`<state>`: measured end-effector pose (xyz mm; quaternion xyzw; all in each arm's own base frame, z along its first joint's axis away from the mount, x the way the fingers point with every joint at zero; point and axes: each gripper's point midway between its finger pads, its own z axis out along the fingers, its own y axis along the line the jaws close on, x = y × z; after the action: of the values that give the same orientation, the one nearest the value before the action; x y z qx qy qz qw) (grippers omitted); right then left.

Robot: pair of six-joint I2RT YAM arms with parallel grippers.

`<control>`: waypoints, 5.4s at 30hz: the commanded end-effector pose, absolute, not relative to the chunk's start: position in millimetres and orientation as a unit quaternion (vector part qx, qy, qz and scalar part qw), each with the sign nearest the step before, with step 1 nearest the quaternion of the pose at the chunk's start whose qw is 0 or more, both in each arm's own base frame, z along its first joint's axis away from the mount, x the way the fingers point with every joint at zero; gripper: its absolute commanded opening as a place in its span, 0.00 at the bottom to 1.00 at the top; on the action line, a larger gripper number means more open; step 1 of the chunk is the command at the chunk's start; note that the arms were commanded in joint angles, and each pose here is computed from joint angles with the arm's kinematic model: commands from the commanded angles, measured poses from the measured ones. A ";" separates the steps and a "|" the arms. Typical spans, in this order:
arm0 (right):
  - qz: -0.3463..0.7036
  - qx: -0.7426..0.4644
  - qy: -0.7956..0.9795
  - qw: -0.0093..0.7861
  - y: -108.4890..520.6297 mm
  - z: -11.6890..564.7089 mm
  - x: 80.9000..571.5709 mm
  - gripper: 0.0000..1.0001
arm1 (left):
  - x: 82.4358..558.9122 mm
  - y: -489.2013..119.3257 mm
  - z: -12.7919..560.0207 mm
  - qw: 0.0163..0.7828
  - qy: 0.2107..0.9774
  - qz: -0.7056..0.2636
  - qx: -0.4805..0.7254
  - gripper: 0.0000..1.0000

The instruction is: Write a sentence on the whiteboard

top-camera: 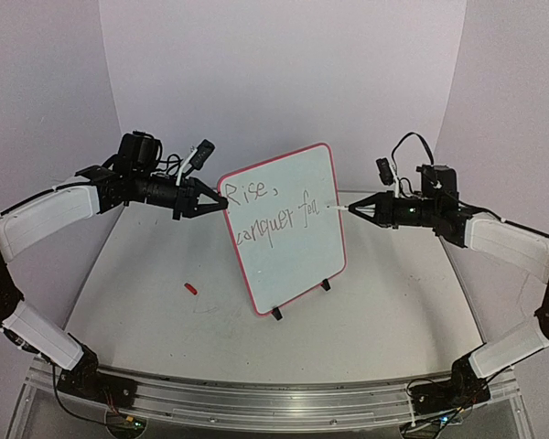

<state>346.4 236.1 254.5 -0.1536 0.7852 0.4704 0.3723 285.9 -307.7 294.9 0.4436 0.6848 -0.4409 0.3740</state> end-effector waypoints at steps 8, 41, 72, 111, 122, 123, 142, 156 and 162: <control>0.471 -0.176 0.769 0.394 247.6 276.2 364.9 0.00 | 260.9 -309.7 239.6 0.274 0.728 -0.439 0.449 0.00; 0.453 -0.138 0.775 0.419 256.3 276.3 390.2 0.00 | 260.4 -311.2 239.0 0.272 0.727 -0.441 0.450 0.00; 0.456 -0.112 0.777 0.418 249.0 268.4 382.7 0.00 | 257.9 -313.3 239.5 0.270 0.725 -0.442 0.453 0.00; 0.458 -0.089 0.759 0.454 231.3 290.1 368.4 0.00 | 257.0 -312.7 241.1 0.272 0.724 -0.442 0.454 0.00; 0.452 -0.077 0.769 0.446 231.4 278.1 384.1 0.00 | 257.2 -312.7 240.5 0.272 0.725 -0.440 0.454 0.00; 0.452 -0.077 0.769 0.446 231.5 278.2 384.8 0.00 | 257.1 -312.7 240.5 0.272 0.725 -0.440 0.454 0.00; 0.459 -0.094 0.780 0.415 240.8 259.7 388.7 0.00 | 256.6 -312.8 241.1 0.273 0.724 -0.441 0.455 0.00; 0.433 -0.083 0.798 0.411 232.4 247.2 385.6 0.00 | 255.9 -313.8 240.4 0.271 0.724 -0.441 0.456 0.00; 0.422 -0.070 0.798 0.425 227.1 251.7 389.4 0.00 | 255.4 -314.2 240.4 0.271 0.724 -0.441 0.456 0.00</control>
<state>382.2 235.1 232.1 -0.0760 0.8072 0.4378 0.3886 284.6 -309.5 295.1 0.4458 0.6838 -0.4401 0.3743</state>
